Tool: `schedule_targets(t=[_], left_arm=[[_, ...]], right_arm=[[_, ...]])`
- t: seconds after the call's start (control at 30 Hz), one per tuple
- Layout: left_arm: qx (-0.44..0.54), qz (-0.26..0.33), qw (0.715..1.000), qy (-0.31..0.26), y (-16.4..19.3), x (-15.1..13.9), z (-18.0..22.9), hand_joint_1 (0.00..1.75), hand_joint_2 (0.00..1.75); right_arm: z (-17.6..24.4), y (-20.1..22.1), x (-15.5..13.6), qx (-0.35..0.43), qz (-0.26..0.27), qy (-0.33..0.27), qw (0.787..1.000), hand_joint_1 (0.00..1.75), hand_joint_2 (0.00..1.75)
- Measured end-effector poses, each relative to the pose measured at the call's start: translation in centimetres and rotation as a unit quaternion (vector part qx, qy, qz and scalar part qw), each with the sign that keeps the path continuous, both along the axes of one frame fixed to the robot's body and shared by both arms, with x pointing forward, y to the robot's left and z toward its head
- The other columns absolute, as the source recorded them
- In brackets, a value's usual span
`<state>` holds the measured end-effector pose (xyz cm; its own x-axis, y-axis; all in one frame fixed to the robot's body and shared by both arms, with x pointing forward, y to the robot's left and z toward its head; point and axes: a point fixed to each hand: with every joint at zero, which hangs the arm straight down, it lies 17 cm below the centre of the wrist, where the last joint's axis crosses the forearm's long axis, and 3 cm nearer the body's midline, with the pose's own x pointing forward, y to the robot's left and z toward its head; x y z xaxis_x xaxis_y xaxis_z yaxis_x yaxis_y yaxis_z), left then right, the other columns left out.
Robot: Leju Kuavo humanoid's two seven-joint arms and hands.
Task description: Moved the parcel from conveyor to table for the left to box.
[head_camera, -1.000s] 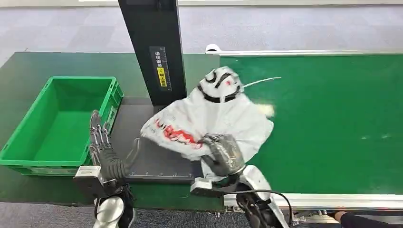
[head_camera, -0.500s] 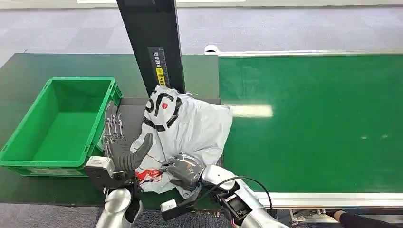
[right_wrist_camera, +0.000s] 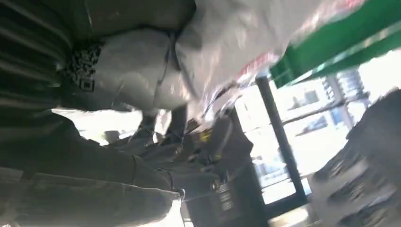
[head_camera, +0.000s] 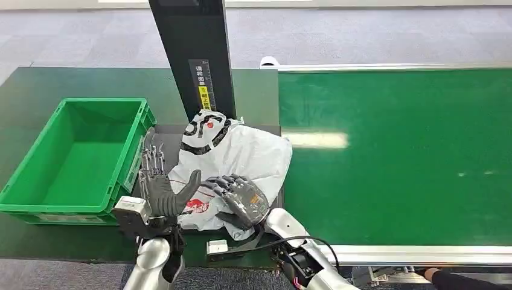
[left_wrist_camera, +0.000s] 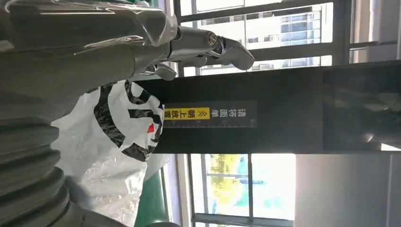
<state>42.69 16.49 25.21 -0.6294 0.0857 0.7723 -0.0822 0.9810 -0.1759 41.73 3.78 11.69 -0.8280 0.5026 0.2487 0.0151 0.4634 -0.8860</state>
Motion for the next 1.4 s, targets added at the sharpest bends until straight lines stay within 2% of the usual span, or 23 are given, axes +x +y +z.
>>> schedule_targets(t=[0.13, 0.17, 0.2, 0.23, 0.3, 0.37, 0.5, 0.57, 0.67, 0.77, 0.93, 1.07, 1.13, 1.17, 1.2, 1.23, 1.4], left_arm=[[0.0, 0.0, 1.0, 0.0, 0.0, 0.0, 0.0, 0.0, 1.75], [-0.003, -0.018, 1.0, 0.004, -0.7, 0.0, -0.4, 0.0, 1.75], [-0.007, -0.048, 0.999, 0.01, -1.6, 0.1, -1.0, 0.0, 1.75], [-0.007, -0.053, 0.999, 0.011, -1.8, 0.1, -1.1, 0.0, 1.75], [-0.007, -0.057, 0.998, 0.016, -2.0, 0.2, -1.5, 0.0, 1.75], [-0.005, -0.059, 0.998, 0.021, -2.2, 0.2, -1.9, 0.0, 1.75], [0.0, -0.069, 0.997, 0.029, -2.7, 0.4, -2.7, 0.0, 1.75], [0.007, -0.071, 0.997, 0.035, -3.0, 0.5, -3.2, 0.0, 1.75], [0.028, -0.072, 0.996, 0.049, -3.6, 0.9, -4.4, 0.0, 1.75], [0.08, -0.07, 0.992, 0.068, -4.8, 1.4, -6.4, 0.0, 1.75], [0.258, -0.077, 0.955, 0.123, -9.0, 2.4, -12.4, 0.0, 1.75], [0.321, -0.078, 0.929, 0.167, -10.0, 2.9, -15.9, 0.0, 1.75], [0.343, -0.076, 0.919, 0.18, -10.2, 3.1, -16.8, 0.0, 1.75], [0.353, -0.074, 0.914, 0.186, -10.3, 3.2, -17.1, 0.16, 1.75], [0.362, -0.072, 0.91, 0.191, -10.3, 3.3, -17.5, 1.41, 1.75], [0.371, -0.07, 0.905, 0.198, -10.3, 3.4, -17.8, 1.75, 1.75], [0.373, -0.049, 0.908, 0.185, -10.0, 3.8, -17.3, 1.75, 1.75]], right_arm=[[0.0, -0.1, 0.0, 0.003, -0.002, 0.001, 1.0, 0.0, 1.75], [0.3, -2.4, 0.7, 0.118, -0.035, 0.099, 0.988, 0.0, 1.75], [0.7, -3.4, -0.2, 0.348, 0.057, 0.35, 0.868, 0.0, 1.75], [1.1, -3.4, -0.9, 0.375, 0.088, 0.378, 0.842, 0.0, 1.75], [1.7, -3.6, -2.0, 0.403, 0.13, 0.409, 0.808, 0.0, 1.75], [1.8, -4.2, -2.8, 0.414, 0.148, 0.419, 0.794, 0.0, 1.75], [1.8, -5.7, -4.2, 0.444, 0.189, 0.448, 0.752, 0.0, 1.75], [1.8, -6.5, -4.6, 0.454, 0.2, 0.454, 0.74, 0.0, 1.75], [1.8, -8.1, -4.4, 0.469, 0.19, 0.446, 0.738, 0.0, 1.75], [1.9, -9.9, -3.6, 0.479, 0.169, 0.428, 0.747, 0.0, 1.75], [2.1, -13.4, -1.2, 0.485, 0.09, 0.374, 0.786, 0.0, 1.75], [1.7, -16.5, 0.7, 0.485, 0.014, 0.331, 0.809, 0.0, 1.75], [1.5, -18.4, 2.1, 0.466, -0.05, 0.291, 0.834, 0.0, 1.75], [1.4, -19.4, 2.7, 0.451, -0.086, 0.266, 0.848, 0.0, 1.75], [1.5, -20.3, 3.1, 0.441, -0.112, 0.247, 0.855, 0.0, 1.75], [1.5, -21.1, 3.7, 0.433, -0.135, 0.231, 0.861, 0.0, 1.75], [-0.2, -23.2, 4.7, 0.431, -0.178, 0.242, 0.851, 0.0, 1.75]])
